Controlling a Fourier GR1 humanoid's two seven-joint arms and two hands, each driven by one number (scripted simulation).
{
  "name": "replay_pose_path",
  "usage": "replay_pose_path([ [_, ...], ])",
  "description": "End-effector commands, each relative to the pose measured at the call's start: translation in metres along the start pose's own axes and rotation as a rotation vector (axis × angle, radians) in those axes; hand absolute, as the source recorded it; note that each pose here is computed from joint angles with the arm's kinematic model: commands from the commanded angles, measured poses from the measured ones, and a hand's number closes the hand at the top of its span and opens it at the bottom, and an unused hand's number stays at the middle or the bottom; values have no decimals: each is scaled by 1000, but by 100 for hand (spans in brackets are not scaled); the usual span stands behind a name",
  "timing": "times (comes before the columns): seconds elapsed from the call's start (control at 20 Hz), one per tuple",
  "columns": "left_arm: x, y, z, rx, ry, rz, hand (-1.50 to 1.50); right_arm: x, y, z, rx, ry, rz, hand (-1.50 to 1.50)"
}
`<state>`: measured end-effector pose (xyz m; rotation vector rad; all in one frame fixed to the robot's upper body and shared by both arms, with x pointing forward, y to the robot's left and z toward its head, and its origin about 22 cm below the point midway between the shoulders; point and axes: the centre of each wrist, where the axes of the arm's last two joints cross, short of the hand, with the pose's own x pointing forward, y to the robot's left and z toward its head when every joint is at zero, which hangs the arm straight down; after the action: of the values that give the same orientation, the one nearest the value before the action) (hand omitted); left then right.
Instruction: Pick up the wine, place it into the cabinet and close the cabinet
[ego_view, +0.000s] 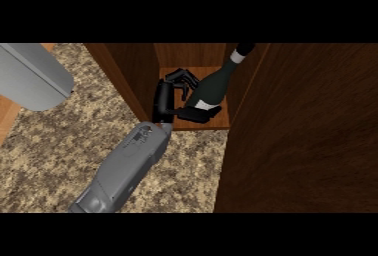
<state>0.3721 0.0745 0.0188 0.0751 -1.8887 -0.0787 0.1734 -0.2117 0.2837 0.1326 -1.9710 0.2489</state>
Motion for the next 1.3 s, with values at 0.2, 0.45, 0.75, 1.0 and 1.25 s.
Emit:
replay_pose_path([
  [0.2,-26,5,2,21,4,-76,150,4,7,12,51,-33,-52,-150],
  [0.45,-39,16,5,55,-12,-50,150,1,4,13,75,-13,-37,-150],
  [0.75,-37,25,-10,131,16,60,150,9,2,9,72,-34,-56,-150],
  [1.0,-30,23,-25,149,64,29,150,9,4,12,87,-37,-57,-150],
  [1.25,-39,33,-26,153,61,52,150,6,-5,6,67,-54,-51,-150],
])
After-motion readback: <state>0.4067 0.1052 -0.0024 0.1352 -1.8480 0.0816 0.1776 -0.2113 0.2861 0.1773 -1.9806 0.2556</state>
